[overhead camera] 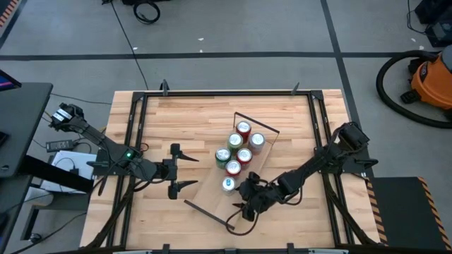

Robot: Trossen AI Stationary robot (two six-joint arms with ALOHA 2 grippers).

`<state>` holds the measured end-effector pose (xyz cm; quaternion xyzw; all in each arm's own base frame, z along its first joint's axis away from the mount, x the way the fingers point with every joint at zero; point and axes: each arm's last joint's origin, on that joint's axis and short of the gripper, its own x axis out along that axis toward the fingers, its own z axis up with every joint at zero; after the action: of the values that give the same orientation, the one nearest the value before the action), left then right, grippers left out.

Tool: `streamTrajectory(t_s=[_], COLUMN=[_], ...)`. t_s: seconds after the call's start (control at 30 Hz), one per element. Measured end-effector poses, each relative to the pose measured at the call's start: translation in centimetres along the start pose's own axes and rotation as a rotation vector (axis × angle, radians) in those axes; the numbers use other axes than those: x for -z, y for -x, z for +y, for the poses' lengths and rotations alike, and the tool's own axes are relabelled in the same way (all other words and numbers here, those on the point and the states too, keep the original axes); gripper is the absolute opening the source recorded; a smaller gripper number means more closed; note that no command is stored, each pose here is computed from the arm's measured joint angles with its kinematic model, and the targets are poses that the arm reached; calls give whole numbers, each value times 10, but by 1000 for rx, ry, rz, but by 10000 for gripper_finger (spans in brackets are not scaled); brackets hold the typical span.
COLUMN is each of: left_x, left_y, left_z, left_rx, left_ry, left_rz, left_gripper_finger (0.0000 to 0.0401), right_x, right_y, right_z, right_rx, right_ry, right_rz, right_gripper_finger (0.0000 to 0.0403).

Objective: Place canned beverage on shelf
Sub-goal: Put the blue soda can on the shelf, then return to Home Position

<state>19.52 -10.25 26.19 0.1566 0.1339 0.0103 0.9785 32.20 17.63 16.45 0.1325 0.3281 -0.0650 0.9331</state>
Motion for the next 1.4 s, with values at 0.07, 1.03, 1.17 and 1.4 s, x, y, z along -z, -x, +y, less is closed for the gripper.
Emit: streamTrajectory(t_s=[0.07,1.03,1.17,1.4], left_x=[0,0,0,1], left_y=[0,0,0,1], left_z=[0,-1,-1,-1], left_rx=[0,3,3,11], left_ry=[0,-1,0,21], left_rz=[0,-1,-1,9], left_gripper_finger=[355,355,355,355], right_x=[-2,-6,-12,-17], right_y=[-1,0,9,43], right_z=[-1,-3,-5,-10], right_rx=[-9,-16,-14,16], right_ry=[-4,-93,-110,-117], right_rz=[-3,-5,-3,85], right_gripper_finger=[309,309,309,309])
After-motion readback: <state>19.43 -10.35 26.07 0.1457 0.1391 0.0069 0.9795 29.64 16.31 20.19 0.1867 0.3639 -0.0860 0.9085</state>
